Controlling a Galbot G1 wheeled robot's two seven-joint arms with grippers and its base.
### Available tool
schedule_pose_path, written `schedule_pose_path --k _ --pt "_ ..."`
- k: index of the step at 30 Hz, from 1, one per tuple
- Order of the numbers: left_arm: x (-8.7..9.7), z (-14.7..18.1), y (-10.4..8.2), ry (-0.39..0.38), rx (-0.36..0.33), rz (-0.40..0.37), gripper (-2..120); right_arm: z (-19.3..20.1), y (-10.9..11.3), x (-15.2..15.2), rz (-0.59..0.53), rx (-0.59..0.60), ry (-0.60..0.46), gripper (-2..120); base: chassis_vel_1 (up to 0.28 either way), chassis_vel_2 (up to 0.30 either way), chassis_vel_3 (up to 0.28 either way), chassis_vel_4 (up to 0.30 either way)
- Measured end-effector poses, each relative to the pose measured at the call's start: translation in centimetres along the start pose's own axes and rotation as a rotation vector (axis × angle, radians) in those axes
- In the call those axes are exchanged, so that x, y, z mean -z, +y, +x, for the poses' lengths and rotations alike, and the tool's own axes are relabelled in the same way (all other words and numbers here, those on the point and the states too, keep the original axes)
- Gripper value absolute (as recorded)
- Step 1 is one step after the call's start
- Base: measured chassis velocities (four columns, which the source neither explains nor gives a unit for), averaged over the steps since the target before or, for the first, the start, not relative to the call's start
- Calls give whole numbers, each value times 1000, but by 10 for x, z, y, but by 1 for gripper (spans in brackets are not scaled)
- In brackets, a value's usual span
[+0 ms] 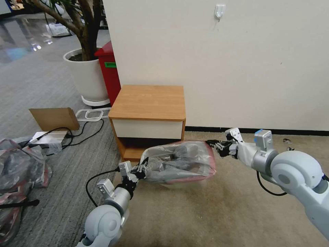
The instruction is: Pick up the garbage bag from the table and place it over the trash can.
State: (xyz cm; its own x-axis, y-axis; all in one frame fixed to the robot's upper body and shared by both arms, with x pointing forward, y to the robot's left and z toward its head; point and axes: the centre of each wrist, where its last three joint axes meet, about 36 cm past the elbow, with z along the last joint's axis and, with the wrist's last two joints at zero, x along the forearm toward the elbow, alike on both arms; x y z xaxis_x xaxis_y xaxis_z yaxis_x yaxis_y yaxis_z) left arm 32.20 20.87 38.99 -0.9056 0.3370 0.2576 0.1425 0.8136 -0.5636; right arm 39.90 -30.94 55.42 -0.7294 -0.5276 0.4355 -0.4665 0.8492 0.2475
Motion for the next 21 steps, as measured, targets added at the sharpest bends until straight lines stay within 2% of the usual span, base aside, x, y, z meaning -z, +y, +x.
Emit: schedule_pose_path --k 1,4,5,7,8,10,12,13,14,16,18,21 --pt "0 0 0 0 0 0 7 0 0 0 0 0 0 28 0 0 0 0" --pt "3 -1 4 -8 13 -1 7 7 2 -4 -161 44 -64 41 0 0 0 0" --pt "3 -1 4 -8 13 -1 7 7 2 -4 -161 44 -64 41 0 0 0 0" --pt "5 -1 6 -12 27 5 7 7 10 -17 -281 35 -145 53 0 0 0 0" --pt "5 -1 6 -12 27 5 7 7 10 -17 -281 35 -145 53 0 0 0 0" --pt "7 -1 6 -15 37 14 7 4 22 -33 -370 5 -212 61 0 0 0 0" --pt "9 -3 6 -22 47 17 7 -1 47 -57 -511 -33 -281 71 0 0 0 0" --pt "9 -3 6 -22 47 17 7 -1 47 -57 -511 -33 -281 71 0 0 0 0" --pt "10 -4 6 -27 52 19 7 -2 58 -67 -565 -45 -303 73 0 0 0 0" --pt "13 -7 6 -35 58 21 7 -4 80 -82 -662 -67 -339 85 0 0 0 0" --pt "15 -8 6 -42 59 20 7 -5 90 -90 -724 -92 -367 92 0 0 0 0" --pt "17 -9 6 -48 58 18 7 -7 93 -92 -762 -108 -396 98 0 0 0 0"
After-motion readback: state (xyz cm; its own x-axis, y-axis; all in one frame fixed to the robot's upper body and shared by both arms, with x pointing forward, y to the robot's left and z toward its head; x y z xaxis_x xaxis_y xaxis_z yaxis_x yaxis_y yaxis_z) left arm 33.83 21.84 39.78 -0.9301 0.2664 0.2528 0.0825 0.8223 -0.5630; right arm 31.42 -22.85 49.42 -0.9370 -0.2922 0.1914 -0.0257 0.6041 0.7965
